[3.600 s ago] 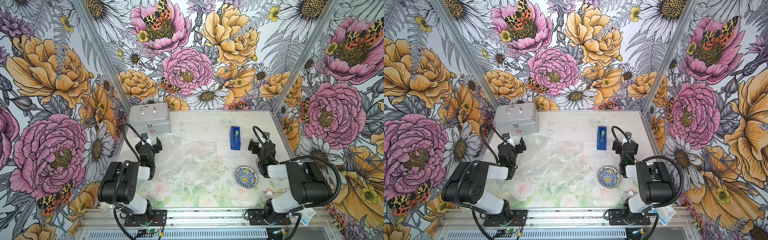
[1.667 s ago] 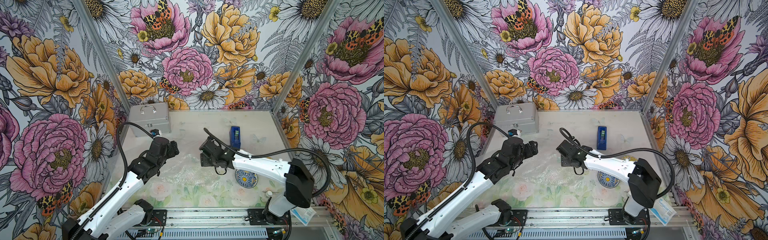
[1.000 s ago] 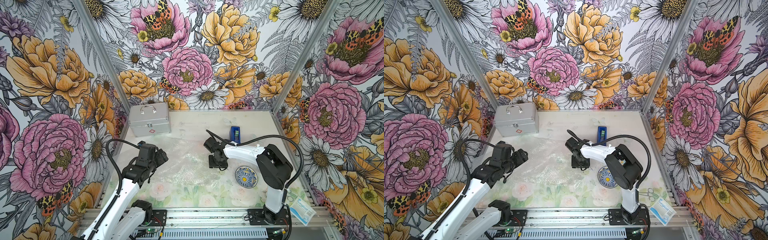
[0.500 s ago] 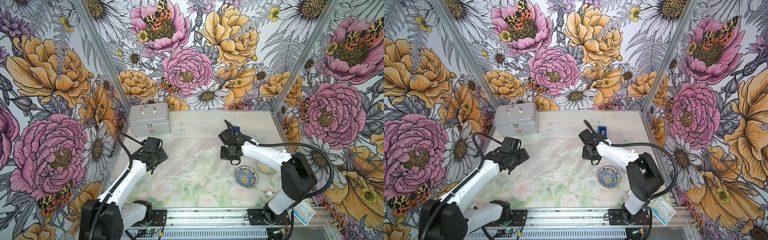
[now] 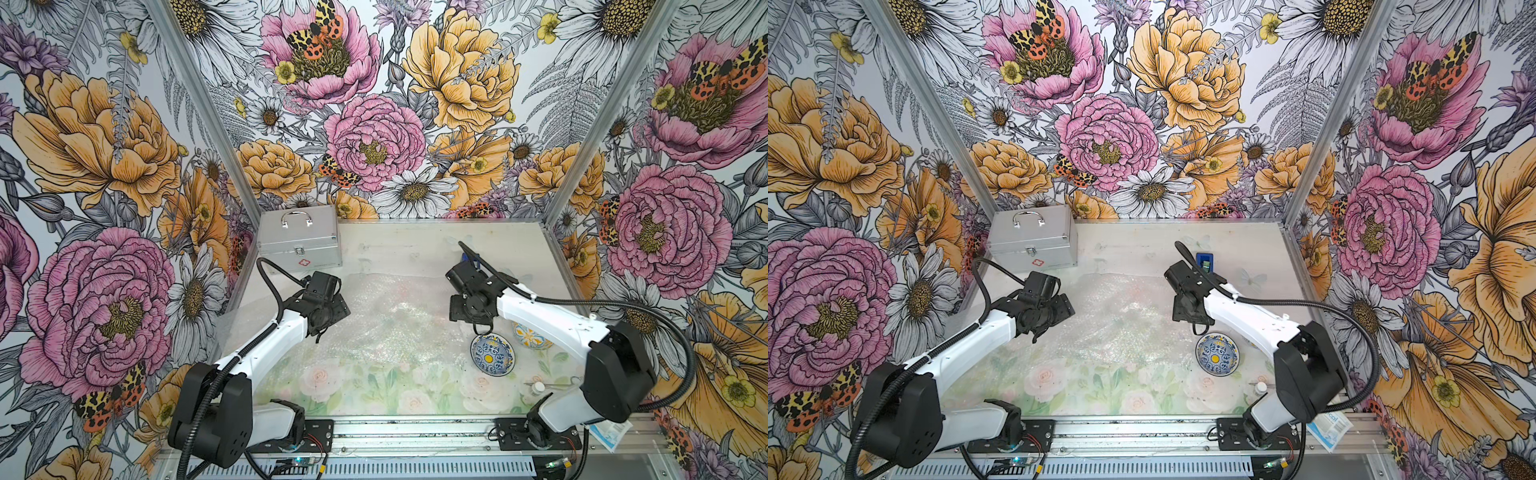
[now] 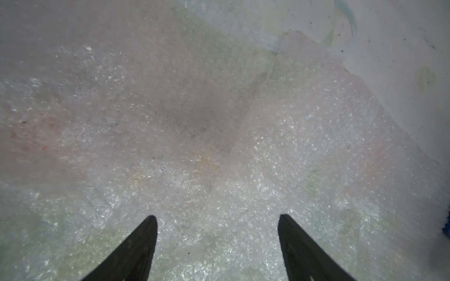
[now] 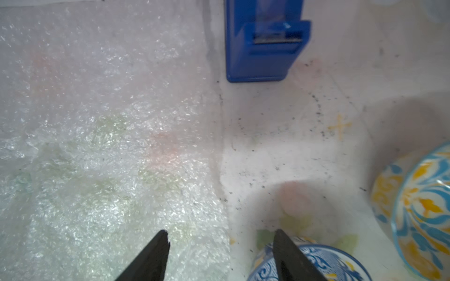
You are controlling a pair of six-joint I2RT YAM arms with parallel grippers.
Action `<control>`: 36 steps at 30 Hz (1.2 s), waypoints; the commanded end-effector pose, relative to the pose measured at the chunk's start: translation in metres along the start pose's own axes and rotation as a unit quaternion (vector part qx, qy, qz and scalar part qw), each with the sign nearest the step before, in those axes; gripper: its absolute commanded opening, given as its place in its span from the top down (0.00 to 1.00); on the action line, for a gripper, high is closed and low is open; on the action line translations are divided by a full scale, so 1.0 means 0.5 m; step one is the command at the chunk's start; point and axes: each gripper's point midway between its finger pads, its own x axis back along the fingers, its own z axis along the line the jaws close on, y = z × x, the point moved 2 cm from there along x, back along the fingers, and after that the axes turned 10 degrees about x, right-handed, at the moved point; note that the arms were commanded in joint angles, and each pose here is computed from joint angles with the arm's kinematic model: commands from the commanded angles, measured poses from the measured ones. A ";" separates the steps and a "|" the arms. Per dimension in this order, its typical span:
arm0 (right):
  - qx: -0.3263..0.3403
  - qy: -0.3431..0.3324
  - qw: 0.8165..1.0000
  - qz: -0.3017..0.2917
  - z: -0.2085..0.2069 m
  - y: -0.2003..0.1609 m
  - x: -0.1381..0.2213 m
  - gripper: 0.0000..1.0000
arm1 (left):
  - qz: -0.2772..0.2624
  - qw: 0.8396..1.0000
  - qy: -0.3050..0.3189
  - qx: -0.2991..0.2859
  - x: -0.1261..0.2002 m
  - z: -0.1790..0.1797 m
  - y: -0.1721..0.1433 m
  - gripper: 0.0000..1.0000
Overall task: Wrap bowls in bubble wrap
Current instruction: Adjust the bubble wrap at the center of the board, then pick up the bowl from the center of the board.
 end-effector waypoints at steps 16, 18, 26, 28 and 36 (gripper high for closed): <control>-0.148 -0.069 0.983 0.088 -0.188 -0.219 -0.055 0.53 | 0.025 0.998 -0.045 0.019 -0.002 -0.024 0.010 0.28; -0.150 -0.070 0.982 0.091 -0.189 -0.226 -0.065 0.66 | 0.027 0.998 -0.044 0.021 -0.005 -0.022 0.008 0.29; -0.137 -0.018 0.990 0.032 -0.164 -0.163 0.000 1.00 | 0.015 0.998 -0.051 0.035 0.009 -0.023 0.040 0.29; -0.117 -0.004 0.993 -0.005 -0.146 -0.125 0.050 1.00 | 0.008 0.998 -0.054 0.043 0.015 -0.022 0.058 0.29; 0.035 0.155 0.984 -0.084 0.137 0.042 0.137 1.00 | -0.008 0.997 -0.058 0.049 -0.002 -0.060 0.149 0.24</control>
